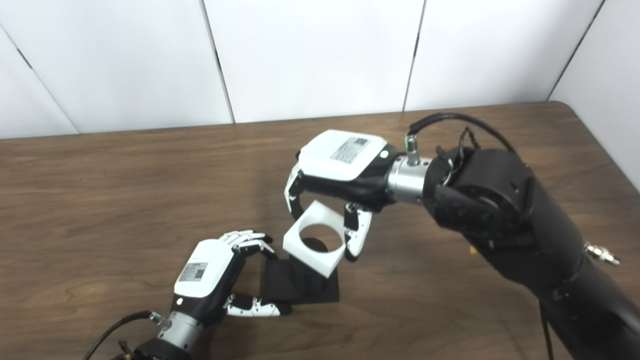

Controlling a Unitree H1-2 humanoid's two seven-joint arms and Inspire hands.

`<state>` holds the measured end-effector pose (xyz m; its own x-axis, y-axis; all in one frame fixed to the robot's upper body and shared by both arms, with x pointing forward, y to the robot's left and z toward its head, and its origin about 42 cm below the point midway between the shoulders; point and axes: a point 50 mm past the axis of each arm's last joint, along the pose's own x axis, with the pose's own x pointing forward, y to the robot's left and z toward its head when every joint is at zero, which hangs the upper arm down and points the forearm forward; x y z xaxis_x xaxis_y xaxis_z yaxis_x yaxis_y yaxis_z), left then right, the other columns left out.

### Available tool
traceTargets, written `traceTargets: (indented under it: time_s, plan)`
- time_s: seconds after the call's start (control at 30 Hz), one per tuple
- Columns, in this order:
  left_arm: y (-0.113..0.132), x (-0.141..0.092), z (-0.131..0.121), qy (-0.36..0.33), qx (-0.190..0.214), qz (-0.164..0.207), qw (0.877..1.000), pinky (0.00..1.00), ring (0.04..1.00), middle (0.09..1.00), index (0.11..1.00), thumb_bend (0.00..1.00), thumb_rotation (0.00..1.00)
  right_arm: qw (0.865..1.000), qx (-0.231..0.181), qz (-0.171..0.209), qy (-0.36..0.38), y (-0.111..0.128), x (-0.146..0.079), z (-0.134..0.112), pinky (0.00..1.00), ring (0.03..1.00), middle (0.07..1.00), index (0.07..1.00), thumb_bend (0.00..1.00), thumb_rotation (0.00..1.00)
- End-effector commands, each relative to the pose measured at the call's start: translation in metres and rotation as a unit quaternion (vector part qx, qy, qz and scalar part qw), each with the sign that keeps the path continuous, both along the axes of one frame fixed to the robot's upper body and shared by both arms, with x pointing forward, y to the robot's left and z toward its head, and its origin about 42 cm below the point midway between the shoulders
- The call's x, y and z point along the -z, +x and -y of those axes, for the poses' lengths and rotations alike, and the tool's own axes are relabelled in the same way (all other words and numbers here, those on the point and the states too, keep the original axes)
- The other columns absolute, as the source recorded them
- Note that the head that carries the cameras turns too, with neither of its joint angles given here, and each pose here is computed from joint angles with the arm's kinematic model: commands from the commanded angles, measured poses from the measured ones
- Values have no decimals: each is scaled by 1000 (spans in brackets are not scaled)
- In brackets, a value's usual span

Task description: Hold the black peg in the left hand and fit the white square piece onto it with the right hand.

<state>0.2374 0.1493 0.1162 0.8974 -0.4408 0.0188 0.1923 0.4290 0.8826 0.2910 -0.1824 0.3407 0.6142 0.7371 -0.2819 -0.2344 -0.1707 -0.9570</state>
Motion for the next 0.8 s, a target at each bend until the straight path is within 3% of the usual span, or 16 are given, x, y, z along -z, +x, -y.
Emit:
traceTargets:
  time_s: [0.0,0.47,0.77]
  plan:
    - [-7,14,0,41,8,-36,999,834,820,772,490,515,47,1000,-2,26,8,-3,-11,-3,965,841,758,483,522,129]
    - [-7,12,2,40,8,-36,999,835,821,775,490,514,48,1000,-4,14,7,-2,23,-3,978,840,747,484,522,129]
    - [-8,11,2,41,9,-35,998,835,822,776,490,514,48,1000,4,28,11,7,28,0,981,842,748,484,522,130]
